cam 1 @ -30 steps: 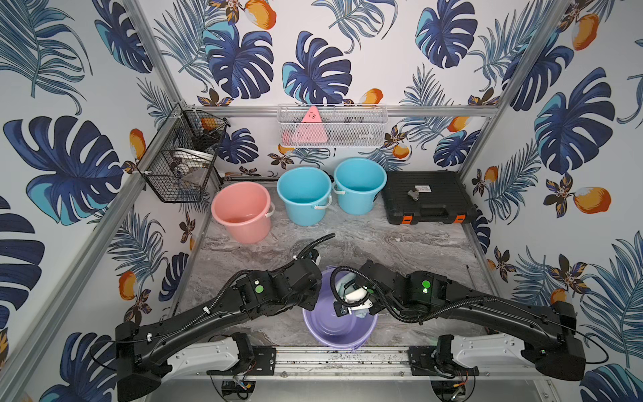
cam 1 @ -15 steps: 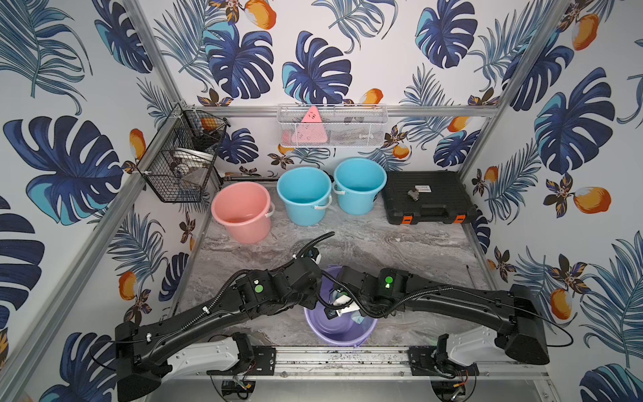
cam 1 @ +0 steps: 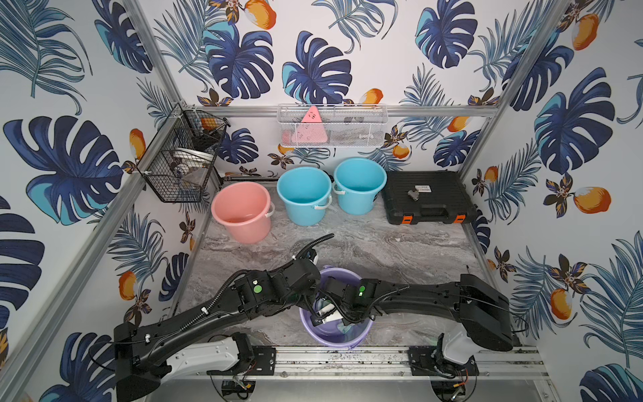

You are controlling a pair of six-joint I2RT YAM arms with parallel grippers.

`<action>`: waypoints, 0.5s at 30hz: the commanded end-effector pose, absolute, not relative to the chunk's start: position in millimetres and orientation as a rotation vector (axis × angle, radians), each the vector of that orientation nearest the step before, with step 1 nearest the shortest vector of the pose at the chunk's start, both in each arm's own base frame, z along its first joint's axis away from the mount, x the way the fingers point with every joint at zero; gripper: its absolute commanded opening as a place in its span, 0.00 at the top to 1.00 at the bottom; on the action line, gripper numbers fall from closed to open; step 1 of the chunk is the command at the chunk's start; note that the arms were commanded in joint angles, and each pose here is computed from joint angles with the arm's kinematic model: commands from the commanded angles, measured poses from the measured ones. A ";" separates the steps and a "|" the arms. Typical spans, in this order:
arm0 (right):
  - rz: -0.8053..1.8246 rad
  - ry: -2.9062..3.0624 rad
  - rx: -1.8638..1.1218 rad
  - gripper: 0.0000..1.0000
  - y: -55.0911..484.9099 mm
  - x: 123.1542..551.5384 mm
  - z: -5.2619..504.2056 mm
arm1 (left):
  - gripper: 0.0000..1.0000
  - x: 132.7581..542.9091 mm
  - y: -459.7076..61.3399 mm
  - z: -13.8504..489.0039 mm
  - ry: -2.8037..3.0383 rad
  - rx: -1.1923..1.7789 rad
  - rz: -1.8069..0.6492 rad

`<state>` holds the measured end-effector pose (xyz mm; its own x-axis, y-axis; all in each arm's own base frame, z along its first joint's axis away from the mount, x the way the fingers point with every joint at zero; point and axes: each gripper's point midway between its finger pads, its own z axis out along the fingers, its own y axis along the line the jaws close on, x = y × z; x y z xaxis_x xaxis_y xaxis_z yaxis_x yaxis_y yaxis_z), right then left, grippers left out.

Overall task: Wipe the inside of the bucket with a cloth
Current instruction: Wipe the dirt from the inside of the bucket.

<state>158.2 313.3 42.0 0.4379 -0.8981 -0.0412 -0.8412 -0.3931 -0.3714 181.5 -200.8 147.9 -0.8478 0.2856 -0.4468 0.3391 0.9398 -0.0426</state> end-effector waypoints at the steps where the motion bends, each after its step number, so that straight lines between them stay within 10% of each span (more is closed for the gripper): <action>1: -0.210 1.546 -2.374 1.00 305.4 152.5 21.2 | 1.00 186.5 -213.2 156.8 2.609 0.435 -0.248; 15: -0.066 1.572 -2.211 1.00 299.7 147.2 80.5 | 1.00 188.5 -208.8 158.5 2.581 0.397 -0.254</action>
